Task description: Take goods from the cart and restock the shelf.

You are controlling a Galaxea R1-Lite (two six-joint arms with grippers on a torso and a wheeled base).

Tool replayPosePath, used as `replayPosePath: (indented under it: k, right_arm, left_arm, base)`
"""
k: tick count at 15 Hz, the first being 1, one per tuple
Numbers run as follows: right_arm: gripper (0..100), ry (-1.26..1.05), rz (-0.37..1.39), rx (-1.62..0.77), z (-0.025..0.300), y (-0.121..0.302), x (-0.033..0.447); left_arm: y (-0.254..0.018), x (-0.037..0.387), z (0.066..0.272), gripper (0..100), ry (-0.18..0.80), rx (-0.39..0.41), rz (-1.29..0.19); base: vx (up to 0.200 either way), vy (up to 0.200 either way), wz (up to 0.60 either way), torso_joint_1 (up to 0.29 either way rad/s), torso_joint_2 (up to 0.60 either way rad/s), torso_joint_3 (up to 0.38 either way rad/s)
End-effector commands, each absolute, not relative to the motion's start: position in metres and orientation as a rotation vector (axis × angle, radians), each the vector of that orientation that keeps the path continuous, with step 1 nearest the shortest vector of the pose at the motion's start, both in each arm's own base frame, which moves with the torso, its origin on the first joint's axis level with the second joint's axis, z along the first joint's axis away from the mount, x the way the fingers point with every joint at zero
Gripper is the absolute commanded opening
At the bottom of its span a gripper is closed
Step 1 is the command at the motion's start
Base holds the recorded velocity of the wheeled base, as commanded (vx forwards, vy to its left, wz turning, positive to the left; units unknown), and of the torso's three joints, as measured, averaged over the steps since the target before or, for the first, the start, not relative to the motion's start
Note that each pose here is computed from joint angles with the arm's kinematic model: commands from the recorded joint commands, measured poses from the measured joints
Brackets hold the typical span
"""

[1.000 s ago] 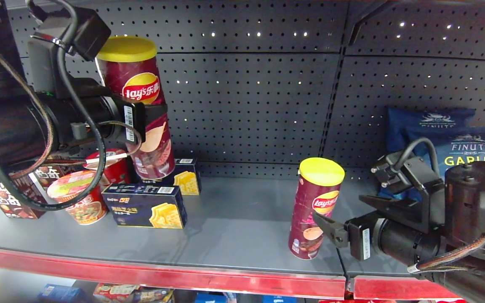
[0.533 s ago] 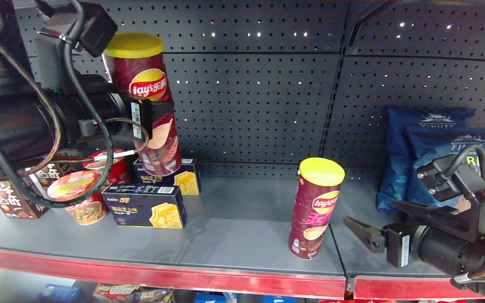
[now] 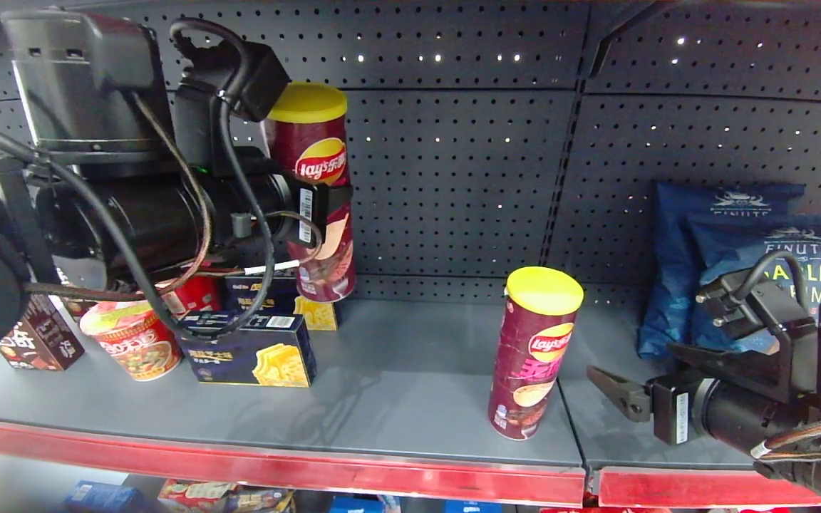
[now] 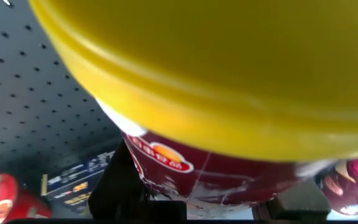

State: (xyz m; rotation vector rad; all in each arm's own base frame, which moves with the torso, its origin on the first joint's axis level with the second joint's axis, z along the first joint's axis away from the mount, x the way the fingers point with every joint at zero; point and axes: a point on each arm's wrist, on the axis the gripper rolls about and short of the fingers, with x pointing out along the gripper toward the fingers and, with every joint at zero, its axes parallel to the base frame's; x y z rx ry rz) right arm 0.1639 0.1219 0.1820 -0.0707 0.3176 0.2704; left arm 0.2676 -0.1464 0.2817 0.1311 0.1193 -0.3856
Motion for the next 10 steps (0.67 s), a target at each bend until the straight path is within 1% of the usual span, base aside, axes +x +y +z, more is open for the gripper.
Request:
replayPosePath:
  k: [1,6,10]
  right_arm:
    - [100,0.352,0.255,-0.088,0.174,0.125,0.173]
    - [100,0.367,0.228,-0.093,0.172,0.131,0.192]
    - [100,0.373,0.234,-0.1,0.17,0.138,0.203]
  left_arm:
    - [-0.156,0.283,0.272,0,0.144,0.132,-0.387]
    - [-0.166,0.296,0.262,0,0.154,0.136,-0.397]
    - [-0.17,0.299,0.261,0,0.142,0.132,-0.401]
  base:
    - [0.0,0.0,0.0,0.0,0.0,0.0]
    - [0.0,0.0,0.0,0.0,0.0,0.0]
    - [0.0,0.0,0.0,0.0,0.0,0.0]
